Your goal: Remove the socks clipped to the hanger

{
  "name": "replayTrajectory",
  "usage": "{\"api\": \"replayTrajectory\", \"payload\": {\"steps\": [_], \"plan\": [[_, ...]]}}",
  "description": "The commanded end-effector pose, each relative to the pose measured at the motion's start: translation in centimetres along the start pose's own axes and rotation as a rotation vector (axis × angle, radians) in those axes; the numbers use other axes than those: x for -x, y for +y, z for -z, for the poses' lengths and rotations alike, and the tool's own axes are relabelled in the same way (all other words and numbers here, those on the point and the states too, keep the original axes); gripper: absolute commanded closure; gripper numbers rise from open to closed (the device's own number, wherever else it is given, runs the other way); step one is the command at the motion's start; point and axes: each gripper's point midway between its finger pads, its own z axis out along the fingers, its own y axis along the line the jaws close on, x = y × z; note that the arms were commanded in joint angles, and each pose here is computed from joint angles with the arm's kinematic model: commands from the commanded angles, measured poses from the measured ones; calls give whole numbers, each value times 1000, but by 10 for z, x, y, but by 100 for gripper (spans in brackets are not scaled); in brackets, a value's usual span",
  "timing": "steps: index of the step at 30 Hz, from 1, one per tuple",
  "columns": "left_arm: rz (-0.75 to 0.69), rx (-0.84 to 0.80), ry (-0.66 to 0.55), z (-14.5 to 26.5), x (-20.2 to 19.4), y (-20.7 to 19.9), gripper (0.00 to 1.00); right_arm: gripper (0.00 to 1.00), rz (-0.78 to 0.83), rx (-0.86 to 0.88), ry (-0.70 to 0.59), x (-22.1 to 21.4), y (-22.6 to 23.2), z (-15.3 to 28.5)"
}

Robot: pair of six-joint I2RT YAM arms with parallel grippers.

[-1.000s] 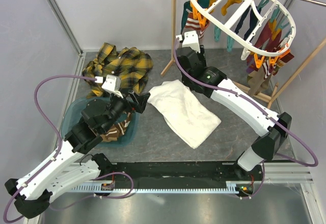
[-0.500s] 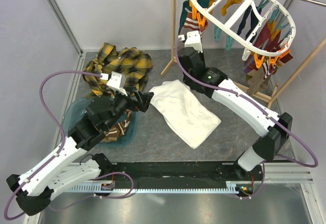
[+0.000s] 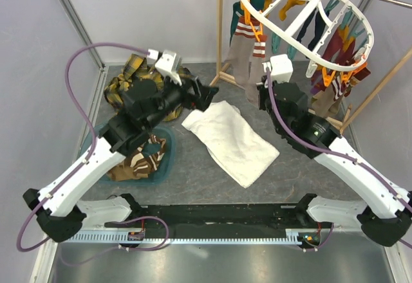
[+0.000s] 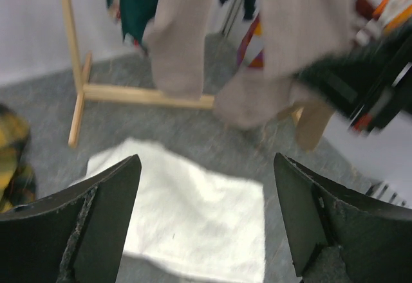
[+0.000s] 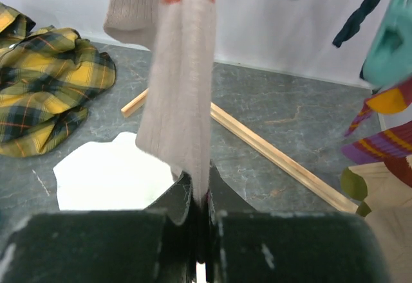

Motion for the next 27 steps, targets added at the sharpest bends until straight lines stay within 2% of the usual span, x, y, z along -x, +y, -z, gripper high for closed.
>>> {"api": "replayTrajectory", "payload": {"steps": [1,6,7,9,10,11,13,14,21,23,27], "plan": [[-41,-78,-100,-23,70,-30,11,100,-30,53,-106,8,2,5],[-39,-100,-122,-58,106,-48,13,100,-46,103,-142,1,10,6],[-34,-121,-157,-57,124,-55,15,100,-42,107,-137,-2,13,4],[-17,-123,-136,-75,120,-58,16,100,-40,101,-133,-3,14,0],[-11,-132,-161,-73,134,-62,17,100,-44,97,-140,-2,14,-1],[-15,-123,-119,-88,122,-61,18,100,-44,96,-140,-3,15,-2],[-24,-123,-144,-89,137,-64,21,100,-52,98,-151,-2,17,-4],[-32,-115,-121,-99,129,-62,21,100,-54,94,-153,-2,17,-5],[-45,-146,-186,-109,150,-83,25,100,-12,82,-173,-2,15,-7],[-79,-164,-201,-108,152,-97,25,100,-1,74,-169,-4,13,-8],[-107,-119,-202,-108,147,-99,25,100,3,75,-168,-5,12,-6]]}}
